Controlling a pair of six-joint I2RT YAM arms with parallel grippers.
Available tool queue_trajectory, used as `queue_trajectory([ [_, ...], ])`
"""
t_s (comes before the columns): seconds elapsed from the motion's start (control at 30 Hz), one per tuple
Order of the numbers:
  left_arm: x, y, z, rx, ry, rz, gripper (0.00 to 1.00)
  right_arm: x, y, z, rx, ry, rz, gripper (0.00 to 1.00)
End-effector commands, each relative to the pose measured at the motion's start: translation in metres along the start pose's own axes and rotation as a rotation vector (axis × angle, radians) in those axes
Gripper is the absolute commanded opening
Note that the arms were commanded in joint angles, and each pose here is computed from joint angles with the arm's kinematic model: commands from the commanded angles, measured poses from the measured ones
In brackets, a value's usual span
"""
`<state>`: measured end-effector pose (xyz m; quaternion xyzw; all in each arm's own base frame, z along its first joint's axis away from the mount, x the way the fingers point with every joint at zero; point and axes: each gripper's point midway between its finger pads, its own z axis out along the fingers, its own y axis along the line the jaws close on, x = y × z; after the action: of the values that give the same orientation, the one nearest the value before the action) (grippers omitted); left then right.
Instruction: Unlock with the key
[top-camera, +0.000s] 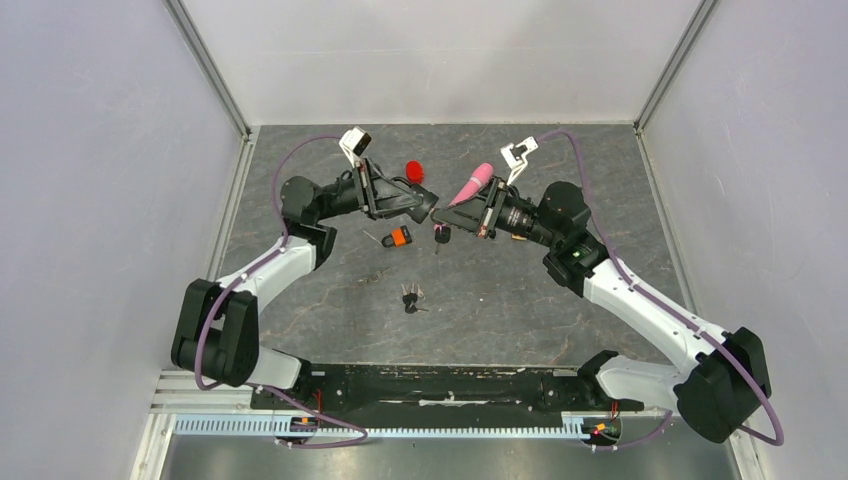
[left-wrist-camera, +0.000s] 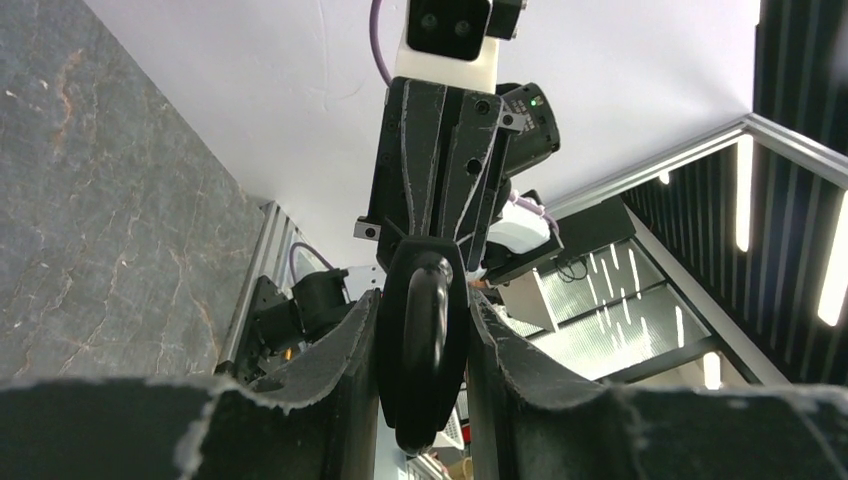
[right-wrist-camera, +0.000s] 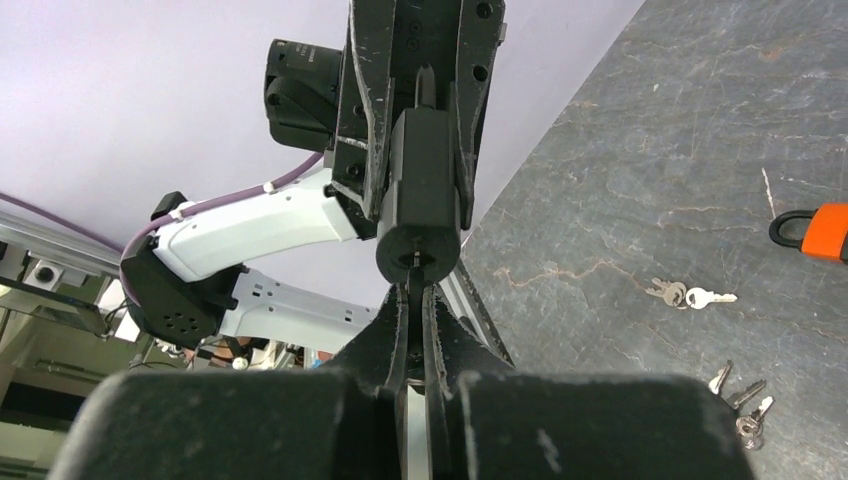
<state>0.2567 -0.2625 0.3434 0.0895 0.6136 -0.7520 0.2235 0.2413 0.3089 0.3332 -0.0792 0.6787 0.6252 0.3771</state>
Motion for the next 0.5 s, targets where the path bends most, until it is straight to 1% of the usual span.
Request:
queue_trajectory([
  [0.0, 0.014, -0.020, 0.015, 0.016, 0.036, 0.135, 0.02, -0.029, 0.021, 0.006, -0.039, -0.100, -0.073, 0.00],
  [0.13, 0.028, -0.013, 0.029, -0.021, 0.066, 0.161, 0.02, -0.030, 0.015, 0.011, -0.021, -0.129, -0.090, 0.00],
  [0.27, 0.033, -0.018, 0.036, 0.003, 0.076, 0.189, 0.02, -0.026, 0.002, 0.012, -0.005, -0.162, -0.080, 0.00],
  [0.37, 0.035, -0.022, 0.036, 0.032, 0.085, 0.217, 0.02, -0.019, 0.012, 0.012, -0.104, -0.152, -0.020, 0.00],
  [0.47, 0.038, -0.032, 0.035, 0.081, 0.106, 0.275, 0.02, -0.013, 0.023, 0.007, -0.210, -0.146, 0.063, 0.00],
])
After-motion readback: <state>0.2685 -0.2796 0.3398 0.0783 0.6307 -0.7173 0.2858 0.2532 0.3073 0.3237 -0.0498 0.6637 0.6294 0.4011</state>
